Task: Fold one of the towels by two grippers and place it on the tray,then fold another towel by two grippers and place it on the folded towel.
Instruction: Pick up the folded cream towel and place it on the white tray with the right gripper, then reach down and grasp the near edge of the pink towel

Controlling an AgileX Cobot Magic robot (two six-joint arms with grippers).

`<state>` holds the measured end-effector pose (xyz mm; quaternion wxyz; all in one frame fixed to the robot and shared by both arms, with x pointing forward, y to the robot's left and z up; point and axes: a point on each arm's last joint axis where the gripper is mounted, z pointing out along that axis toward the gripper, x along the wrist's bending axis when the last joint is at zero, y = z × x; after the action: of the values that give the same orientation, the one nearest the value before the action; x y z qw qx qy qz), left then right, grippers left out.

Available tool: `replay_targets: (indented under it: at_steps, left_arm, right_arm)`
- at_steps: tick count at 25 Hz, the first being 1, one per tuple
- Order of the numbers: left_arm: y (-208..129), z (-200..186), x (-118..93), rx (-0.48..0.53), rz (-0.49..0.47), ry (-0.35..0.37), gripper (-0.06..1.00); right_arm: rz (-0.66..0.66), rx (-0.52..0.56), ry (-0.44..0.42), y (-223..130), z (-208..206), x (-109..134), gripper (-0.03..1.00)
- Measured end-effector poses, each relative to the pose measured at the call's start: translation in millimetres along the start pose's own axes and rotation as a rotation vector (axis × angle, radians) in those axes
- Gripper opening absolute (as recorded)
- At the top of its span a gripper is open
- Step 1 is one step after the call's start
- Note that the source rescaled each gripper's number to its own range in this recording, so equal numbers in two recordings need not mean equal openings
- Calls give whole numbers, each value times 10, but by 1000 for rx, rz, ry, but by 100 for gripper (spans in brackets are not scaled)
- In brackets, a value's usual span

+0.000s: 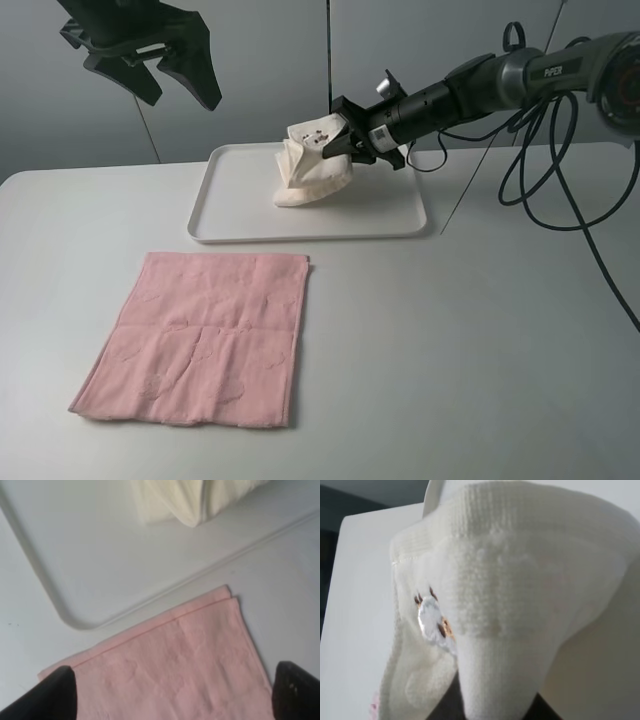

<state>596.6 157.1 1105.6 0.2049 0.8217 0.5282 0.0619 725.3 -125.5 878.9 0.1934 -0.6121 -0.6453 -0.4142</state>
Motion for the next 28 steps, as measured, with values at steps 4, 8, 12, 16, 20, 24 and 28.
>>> replay_targets:
  at_steps: [4,8,12,16,20,24,28]
  left_arm:
    - [0,0,0,0,2,0,99]
    - [0,0,0,0,2,0,99]
    - [0,0,0,0,2,0,99]
    - [0,0,0,0,2,0,99]
    - [0,0,0,0,2,0,99]
    - [0,0,0,0,2,0,99]
    - [0,0,0,0,2,0,99]
  right_arm:
    - [5,14,-28,-42,78,-122,13]
    - [14,3,-48,-45,105,-175,13]
    - [12,-6,-65,-40,111,-199,32]
    - [12,-9,-67,-37,111,-201,69]
    - [17,5,-58,-50,111,-193,97]
    - [-21,24,-55,-54,84,-156,100]
    - [-140,35,-116,7,-93,3,100]
